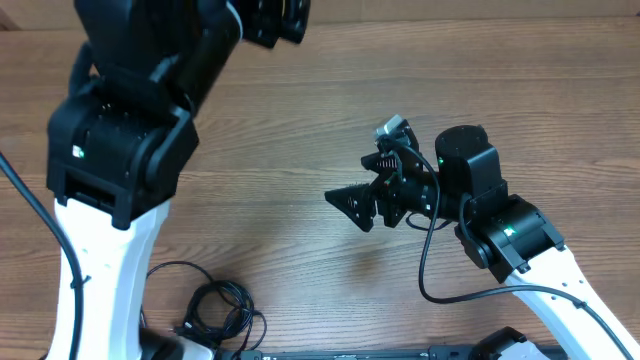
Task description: Untangle cables
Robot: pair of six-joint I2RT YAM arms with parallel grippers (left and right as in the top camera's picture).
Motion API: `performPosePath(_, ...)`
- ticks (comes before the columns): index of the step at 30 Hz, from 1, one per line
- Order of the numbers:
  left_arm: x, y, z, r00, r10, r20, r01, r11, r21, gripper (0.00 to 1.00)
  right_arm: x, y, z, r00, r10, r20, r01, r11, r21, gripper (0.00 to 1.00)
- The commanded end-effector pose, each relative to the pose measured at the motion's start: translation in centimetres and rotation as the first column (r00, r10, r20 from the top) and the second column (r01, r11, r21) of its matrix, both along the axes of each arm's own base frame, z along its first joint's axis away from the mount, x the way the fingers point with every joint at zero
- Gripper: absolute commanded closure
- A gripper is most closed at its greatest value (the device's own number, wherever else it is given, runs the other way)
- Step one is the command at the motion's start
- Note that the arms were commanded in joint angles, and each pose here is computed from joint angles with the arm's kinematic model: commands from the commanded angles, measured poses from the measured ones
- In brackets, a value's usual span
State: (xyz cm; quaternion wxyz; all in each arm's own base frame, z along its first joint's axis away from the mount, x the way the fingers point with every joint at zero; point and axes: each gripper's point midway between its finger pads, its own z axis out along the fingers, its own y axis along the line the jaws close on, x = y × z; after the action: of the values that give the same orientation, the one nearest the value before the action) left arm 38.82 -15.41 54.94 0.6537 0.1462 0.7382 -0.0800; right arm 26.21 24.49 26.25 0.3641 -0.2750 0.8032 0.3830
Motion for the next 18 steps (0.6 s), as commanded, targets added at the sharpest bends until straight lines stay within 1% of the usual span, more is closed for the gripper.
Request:
performPosePath(1, -0.9, 2.4, -4.1, 0.994, 0.101, -0.036, -0.098, 0.992, 0.081, 0.0, 0.6, -0.2, 1.1, 0.998, -0.03, 0.048, 0.03, 1.0, -0.007, 0.0)
performPosePath(4, -2.4, 4.2, -7.9, 0.987, 0.157, -0.032, -0.152, 0.98, 0.127, 0.0, 0.9, -0.5, 0.9, 0.997, -0.052, 0.053, 0.053, 0.998, -0.019, 0.0)
performPosePath(7, -5.0, 5.5, -11.8, 0.987, 0.157, -0.028, -0.15, 0.976, 0.16, 0.0, 1.2, -0.8, 0.6, 0.996, -0.076, 0.054, 0.078, 0.996, -0.037, 0.0)
performPosePath(8, -6.1, 5.9, -13.7, 0.985, 0.159, -0.066, -0.146, 0.974, 0.173, 0.0, 1.3, -0.9, 0.5, 0.995, -0.081, 0.053, 0.084, 0.995, -0.045, 0.0)
performPosePath(10, -8.4, 7.2, -18.8, 0.963, 0.178, -0.201, -0.123, 0.958, 0.258, 0.01, 1.2, -1.1, 0.2, 0.995, -0.084, 0.047, 0.087, 0.995, -0.056, 0.0)
performPosePath(11, -9.1, 7.8, -20.5, 0.951, 0.202, -0.235, -0.131, 0.95, 0.284, 0.05, 1.2, -1.1, 0.1, 0.995, -0.084, 0.045, 0.087, 0.995, -0.058, 0.0)
performPosePath(13, -10.1, 9.0, -23.0, 0.921, 0.258, -0.29, -0.169, 0.939, 0.299, 0.06, 1.3, -1.0, 0.2, 0.995, -0.084, 0.05, 0.087, 0.995, -0.054, 0.0)
performPosePath(14, -10.8, 9.4, -24.4, 0.897, 0.278, -0.344, -0.177, 0.939, 0.296, 0.07, 1.3, -1.0, 0.3, 0.995, -0.084, 0.053, 0.087, 0.995, -0.053, 0.0)
performPosePath(15, -11.7, 9.7, -25.9, 0.868, 0.291, -0.403, -0.174, 0.937, 0.303, 0.08, 1.4, -1.0, 0.3, 0.995, -0.084, 0.054, 0.087, 0.995, -0.052, 0.0)
performPosePath(16, -12.7, 10.2, -27.3, 0.831, 0.312, -0.46, -0.174, 0.932, 0.318, 0.13, 1.4, -1.0, 0.3, 0.995, -0.084, 0.053, 0.087, 0.995, -0.052, 0.0)
performPosePath(17, -13.8, 10.6, -28.7, 0.788, 0.336, -0.516, -0.181, 0.927, 0.328, 0.15, 1.3, -1.0, 0.3, 0.995, -0.084, 0.051, 0.087, 0.995, -0.053, 0.0)
performPosePath(18, -14.2, 10.8, -29.3, 0.757, 0.354, -0.549, -0.213, 0.929, 0.304, 0.14, 1.3, -1.0, 0.2, 0.995, -0.084, 0.049, 0.087, 0.995, -0.054, 0.0)
